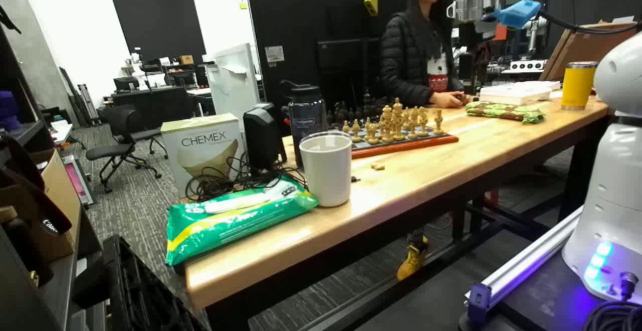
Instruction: Move the pawn on e2 to e4
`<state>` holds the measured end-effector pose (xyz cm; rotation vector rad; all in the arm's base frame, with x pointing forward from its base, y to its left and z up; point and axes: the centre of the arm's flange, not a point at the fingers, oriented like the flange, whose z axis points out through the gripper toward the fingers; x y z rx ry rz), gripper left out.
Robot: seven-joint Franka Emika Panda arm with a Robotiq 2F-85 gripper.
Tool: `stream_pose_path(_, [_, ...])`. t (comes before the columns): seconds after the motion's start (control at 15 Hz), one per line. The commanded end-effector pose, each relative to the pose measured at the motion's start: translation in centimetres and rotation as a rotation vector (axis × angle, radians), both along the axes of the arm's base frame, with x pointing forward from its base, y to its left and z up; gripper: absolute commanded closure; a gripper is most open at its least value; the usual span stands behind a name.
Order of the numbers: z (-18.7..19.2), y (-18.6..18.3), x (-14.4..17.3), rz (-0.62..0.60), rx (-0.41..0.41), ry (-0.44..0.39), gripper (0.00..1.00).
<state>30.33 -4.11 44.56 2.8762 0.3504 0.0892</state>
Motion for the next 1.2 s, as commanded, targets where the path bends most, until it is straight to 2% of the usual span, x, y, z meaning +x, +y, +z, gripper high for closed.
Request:
stream_pose_path(0.0, [0.0,0.0,0.0,0.000,0.000,0.000,0.00])
stream_pose_path(0.47, [0.0,0.1,0.2,0.003,0.000,-0.001,0.00])
stream_pose_path(0.93, [1.3,2.9,3.7,0.077,0.016,0.010,0.00])
stream_pose_path(1.13, [1.6,4.0,5.9,0.085,0.033,-0.012,0.00])
